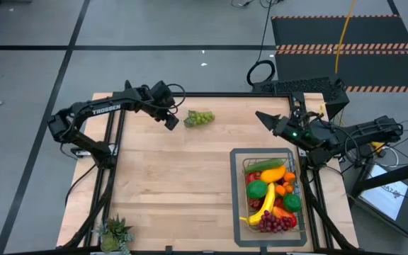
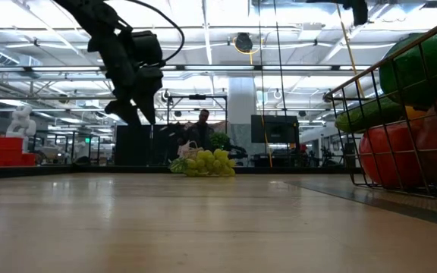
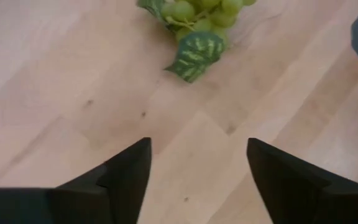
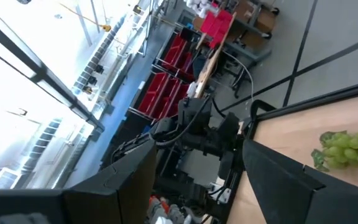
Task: Build produce basket
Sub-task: Put the green grapes into the wire basket
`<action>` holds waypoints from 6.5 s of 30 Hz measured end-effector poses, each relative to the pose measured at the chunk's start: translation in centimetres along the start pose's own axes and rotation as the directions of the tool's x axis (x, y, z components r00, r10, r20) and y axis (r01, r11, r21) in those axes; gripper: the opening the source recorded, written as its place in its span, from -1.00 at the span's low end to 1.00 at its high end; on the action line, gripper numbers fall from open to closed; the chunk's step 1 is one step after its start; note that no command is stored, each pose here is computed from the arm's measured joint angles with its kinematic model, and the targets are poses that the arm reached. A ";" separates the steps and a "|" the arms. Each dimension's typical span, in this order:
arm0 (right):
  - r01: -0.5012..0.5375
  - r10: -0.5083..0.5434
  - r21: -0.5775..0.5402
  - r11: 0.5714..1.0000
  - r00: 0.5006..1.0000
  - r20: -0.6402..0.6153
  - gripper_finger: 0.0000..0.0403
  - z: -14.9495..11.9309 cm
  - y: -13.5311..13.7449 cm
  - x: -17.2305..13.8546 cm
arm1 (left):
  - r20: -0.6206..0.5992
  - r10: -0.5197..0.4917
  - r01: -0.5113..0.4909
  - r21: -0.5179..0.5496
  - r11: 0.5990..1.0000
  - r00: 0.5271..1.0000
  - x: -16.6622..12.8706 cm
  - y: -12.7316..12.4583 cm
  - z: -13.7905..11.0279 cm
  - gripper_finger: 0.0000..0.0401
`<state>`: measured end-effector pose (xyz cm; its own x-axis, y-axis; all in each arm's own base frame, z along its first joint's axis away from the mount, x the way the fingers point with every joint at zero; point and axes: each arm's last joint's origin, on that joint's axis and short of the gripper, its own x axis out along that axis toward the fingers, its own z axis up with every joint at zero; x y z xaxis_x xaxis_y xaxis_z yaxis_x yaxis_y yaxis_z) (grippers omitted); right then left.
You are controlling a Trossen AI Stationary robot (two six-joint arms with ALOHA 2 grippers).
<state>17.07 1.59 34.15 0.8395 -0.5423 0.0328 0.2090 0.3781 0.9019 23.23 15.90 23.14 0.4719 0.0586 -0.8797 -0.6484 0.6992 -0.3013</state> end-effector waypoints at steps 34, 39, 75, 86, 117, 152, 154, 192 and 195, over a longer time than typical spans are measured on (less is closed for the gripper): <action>-0.010 0.011 0.048 0.999 1.000 -0.020 0.17 0.1 -0.1 0.5 | 0.060 -0.362 0.303 0.431 0.850 0.930 9.0 -3.6 2.6 -0.05; -0.013 0.014 0.050 0.999 1.000 -0.026 0.17 0.1 -0.1 0.5 | 0.162 -0.266 0.168 0.452 0.876 0.950 6.3 -4.0 2.9 -0.20; 0.028 -0.026 0.023 0.999 0.997 -0.068 0.17 -0.3 -0.7 0.5 | 0.074 -0.144 0.155 -0.178 0.972 0.987 9.1 4.0 3.5 0.09; 0.044 -0.043 0.004 0.999 0.996 -0.076 0.17 -0.4 -0.9 0.5 | 0.138 -0.167 0.204 -0.327 0.923 0.976 9.1 3.8 4.1 0.03; 0.038 -0.038 -0.001 0.999 0.994 -0.103 0.17 -0.5 -0.9 0.5 | 0.181 -0.177 0.223 -0.272 0.936 0.967 10.4 3.0 4.5 -0.96; 0.065 -0.099 -0.262 0.963 0.988 -0.120 0.17 -0.7 -1.6 0.4 | 0.771 -0.551 0.678 0.221 0.701 0.318 -6.4 -7.9 7.2 -0.99; 0.059 -0.096 -0.283 0.957 0.988 -0.119 0.17 -0.7 -1.6 0.4 | 0.779 -0.545 0.680 0.219 0.700 0.310 -6.8 -8.8 7.1 -0.99; -0.252 0.335 -0.448 0.858 0.935 0.114 0.17 -2.0 2.6 5.0 | 0.908 -0.331 0.742 0.034 0.669 0.257 -13.4 -17.7 7.1 -0.99; -0.207 0.327 -0.577 0.790 0.938 0.113 0.17 -1.3 4.3 5.2 | 0.903 -0.337 0.753 0.023 0.657 0.266 -13.2 -17.8 7.1 -0.99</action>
<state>22.91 1.35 37.62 0.7996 -0.4695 0.3745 0.2811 0.8436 0.4576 32.74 7.77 42.73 0.8835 0.4235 0.2000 -0.0564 0.5202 -0.8521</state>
